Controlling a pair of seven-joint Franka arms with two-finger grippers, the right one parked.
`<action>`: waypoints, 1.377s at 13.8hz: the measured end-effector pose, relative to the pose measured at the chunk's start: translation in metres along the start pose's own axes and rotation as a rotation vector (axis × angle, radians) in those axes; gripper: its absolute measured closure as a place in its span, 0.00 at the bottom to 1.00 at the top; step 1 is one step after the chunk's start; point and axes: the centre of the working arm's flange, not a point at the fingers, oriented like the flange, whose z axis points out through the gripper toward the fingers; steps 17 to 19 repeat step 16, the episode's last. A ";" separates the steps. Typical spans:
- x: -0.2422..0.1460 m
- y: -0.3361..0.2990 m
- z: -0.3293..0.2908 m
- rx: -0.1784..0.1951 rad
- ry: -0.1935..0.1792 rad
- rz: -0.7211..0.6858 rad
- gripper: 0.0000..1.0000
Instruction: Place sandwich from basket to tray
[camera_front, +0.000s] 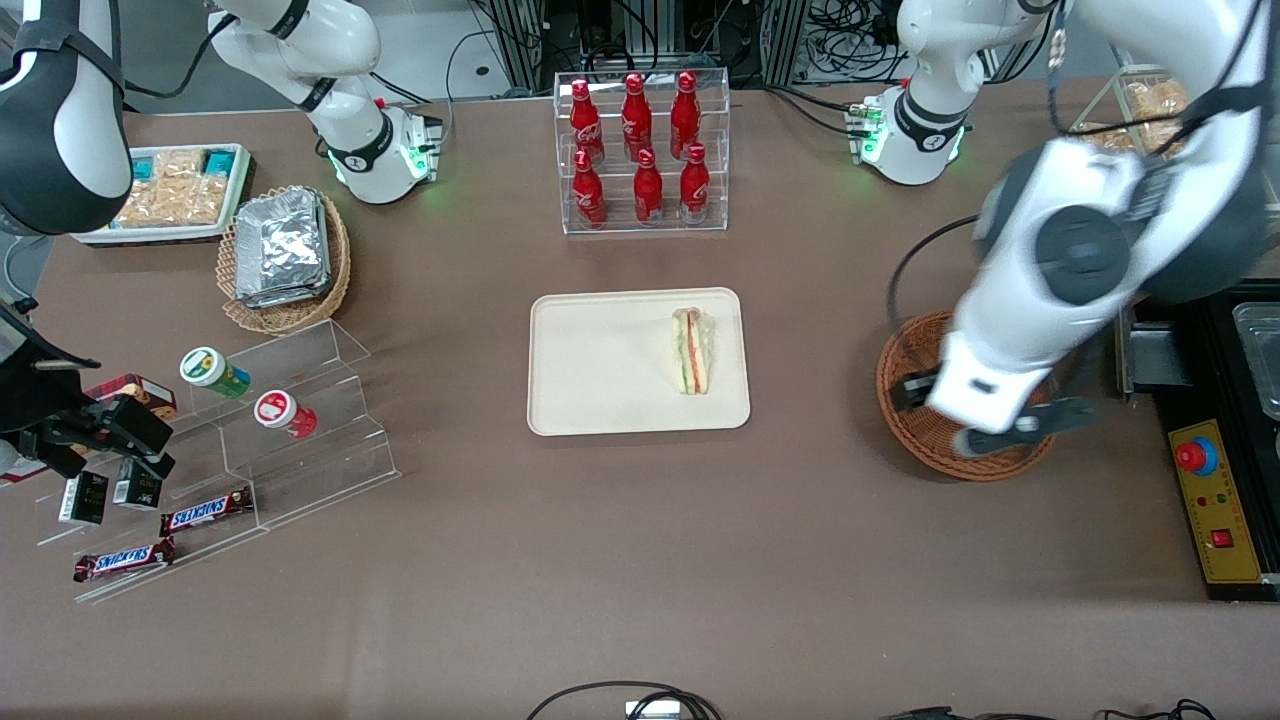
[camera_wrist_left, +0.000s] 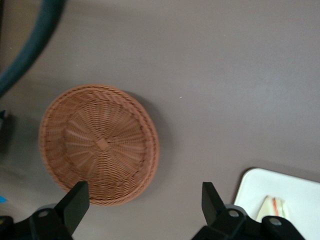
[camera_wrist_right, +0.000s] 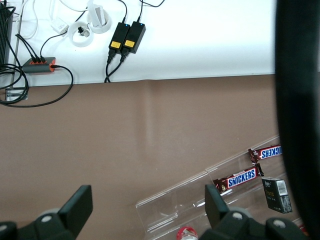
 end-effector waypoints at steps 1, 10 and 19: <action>0.003 -0.029 -0.013 -0.010 -0.014 0.031 0.00; -0.029 -0.161 -0.089 -0.053 -0.049 0.357 0.00; -0.055 -0.143 -0.102 -0.040 -0.031 0.407 0.00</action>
